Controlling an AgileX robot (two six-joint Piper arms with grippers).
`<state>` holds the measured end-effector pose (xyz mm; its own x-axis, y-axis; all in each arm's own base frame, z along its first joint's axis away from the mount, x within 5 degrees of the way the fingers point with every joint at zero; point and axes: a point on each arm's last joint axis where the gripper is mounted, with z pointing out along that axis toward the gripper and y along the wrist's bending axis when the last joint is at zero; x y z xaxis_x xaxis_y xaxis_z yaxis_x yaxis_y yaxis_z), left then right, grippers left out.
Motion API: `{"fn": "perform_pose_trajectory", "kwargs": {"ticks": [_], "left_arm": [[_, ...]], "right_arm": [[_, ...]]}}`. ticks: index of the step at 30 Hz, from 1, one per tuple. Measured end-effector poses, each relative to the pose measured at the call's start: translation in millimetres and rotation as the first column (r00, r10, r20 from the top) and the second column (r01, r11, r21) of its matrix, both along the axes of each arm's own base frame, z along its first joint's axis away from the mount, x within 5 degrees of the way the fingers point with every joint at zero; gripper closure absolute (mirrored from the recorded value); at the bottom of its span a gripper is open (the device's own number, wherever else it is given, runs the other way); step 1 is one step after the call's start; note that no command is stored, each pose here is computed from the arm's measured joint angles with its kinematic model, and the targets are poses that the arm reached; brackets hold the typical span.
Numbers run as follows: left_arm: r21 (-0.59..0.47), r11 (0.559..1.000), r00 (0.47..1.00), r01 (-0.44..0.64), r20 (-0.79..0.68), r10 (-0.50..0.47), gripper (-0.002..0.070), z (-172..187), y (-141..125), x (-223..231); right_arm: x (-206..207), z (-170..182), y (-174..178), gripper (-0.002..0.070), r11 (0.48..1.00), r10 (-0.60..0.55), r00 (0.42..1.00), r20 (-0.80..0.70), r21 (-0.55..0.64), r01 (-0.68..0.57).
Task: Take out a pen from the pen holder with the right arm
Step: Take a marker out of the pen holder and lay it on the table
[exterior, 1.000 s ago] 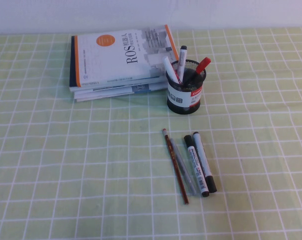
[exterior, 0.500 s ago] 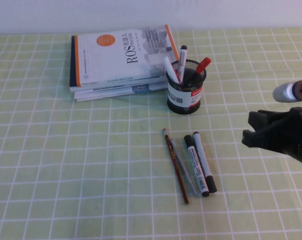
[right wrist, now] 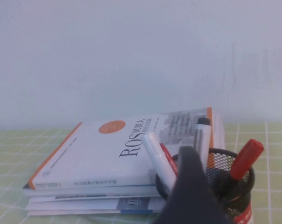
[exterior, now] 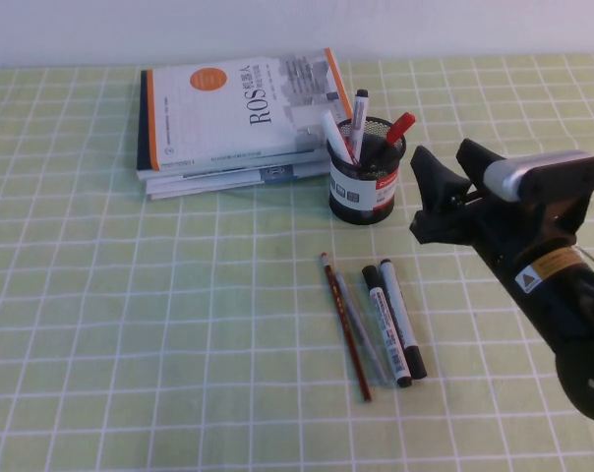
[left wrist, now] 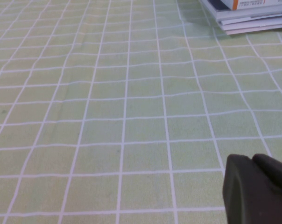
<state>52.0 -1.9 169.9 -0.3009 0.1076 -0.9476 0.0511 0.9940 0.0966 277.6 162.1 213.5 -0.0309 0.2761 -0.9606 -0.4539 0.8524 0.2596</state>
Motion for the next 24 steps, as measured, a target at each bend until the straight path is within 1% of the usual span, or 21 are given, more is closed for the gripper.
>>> {"fn": "perform_pose_trajectory", "kwargs": {"ticks": [3, 9, 12, 15, 18, 21, 24], "left_arm": [[0.0, 1.0, 1.0, 0.0, 0.0, 0.0, 0.068, 0.0, 0.0, 0.0], [0.0, 1.0, 1.0, 0.0, 0.0, 0.0, 0.068, 0.0, 0.0, 0.0], [0.0, 1.0, 1.0, 0.0, 0.0, 0.0, 0.068, 0.0, 0.0, 0.0], [0.0, 1.0, 1.0, 0.0, 0.0, 0.0, 0.068, 0.0, 0.0, 0.0], [0.0, 1.0, 1.0, 0.0, 0.0, 0.0, 0.068, 0.0, 0.0, 0.0], [0.0, 1.0, 1.0, 0.0, 0.0, 0.0, 0.068, 0.0, 0.0, 0.0], [0.0, 1.0, 1.0, 0.0, 0.0, 0.0, 0.068, 0.0, 0.0, 0.0]], "right_arm": [[13.1, -15.4, 8.5, 0.029, 1.0, 0.003, 1.0, -0.002, -0.004, -0.003], [39.7, -33.0, 23.8, 0.0289, 1.0, -0.006, 1.0, -0.009, -0.001, 0.006], [50.0, -37.4, 26.4, 0.0288, 0.999, -0.041, 0.999, -0.015, 0.02, 0.041], [58.9, -38.1, 24.8, 0.0288, 0.993, -0.104, 0.994, -0.026, 0.057, 0.105], [65.5, -39.7, 22.8, 0.0288, 0.985, -0.162, 0.986, -0.024, 0.051, 0.163], [68.9, -42.3, 24.0, 0.0288, 0.984, -0.173, 0.985, -0.018, 0.036, 0.174], [72.1, -41.8, 27.7, 0.0288, 0.987, -0.158, 0.987, -0.006, 0.028, 0.158]]}}
